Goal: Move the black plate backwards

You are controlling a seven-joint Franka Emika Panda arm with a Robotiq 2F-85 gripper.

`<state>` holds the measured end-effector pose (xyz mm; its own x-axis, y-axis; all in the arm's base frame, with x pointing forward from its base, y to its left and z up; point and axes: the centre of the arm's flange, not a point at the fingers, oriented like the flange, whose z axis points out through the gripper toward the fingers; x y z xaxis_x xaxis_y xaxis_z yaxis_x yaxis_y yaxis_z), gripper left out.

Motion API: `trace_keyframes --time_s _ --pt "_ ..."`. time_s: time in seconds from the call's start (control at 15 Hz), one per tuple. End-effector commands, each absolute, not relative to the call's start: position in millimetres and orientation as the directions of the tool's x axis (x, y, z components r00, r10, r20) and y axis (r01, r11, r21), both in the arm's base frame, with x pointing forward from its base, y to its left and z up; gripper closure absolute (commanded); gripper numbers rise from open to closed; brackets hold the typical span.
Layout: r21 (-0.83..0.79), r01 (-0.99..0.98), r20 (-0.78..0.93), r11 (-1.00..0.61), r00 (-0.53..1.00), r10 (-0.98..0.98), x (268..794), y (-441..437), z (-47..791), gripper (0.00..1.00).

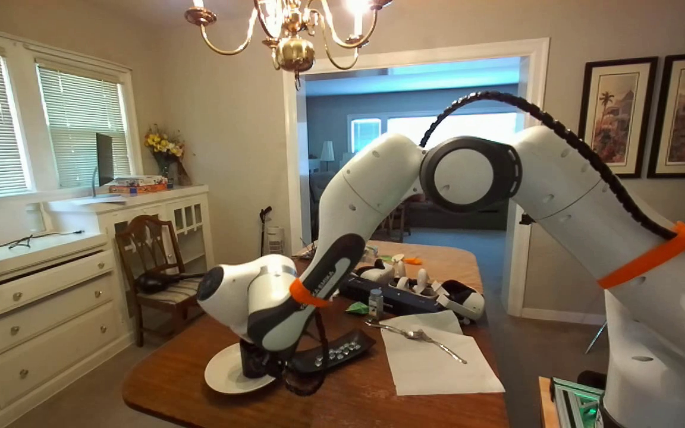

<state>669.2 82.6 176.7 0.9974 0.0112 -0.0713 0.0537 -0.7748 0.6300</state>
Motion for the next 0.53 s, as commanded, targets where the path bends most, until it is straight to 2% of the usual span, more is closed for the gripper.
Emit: trace_keyframes --time_s 0.0,0.47 --pt "0.505 -0.023 -0.125 -0.863 0.987 -0.099 655.5 19.0 240.5 0.0" --pt "0.276 -0.265 -0.235 -0.924 0.914 -0.332 627.3 -130.3 273.3 0.0"
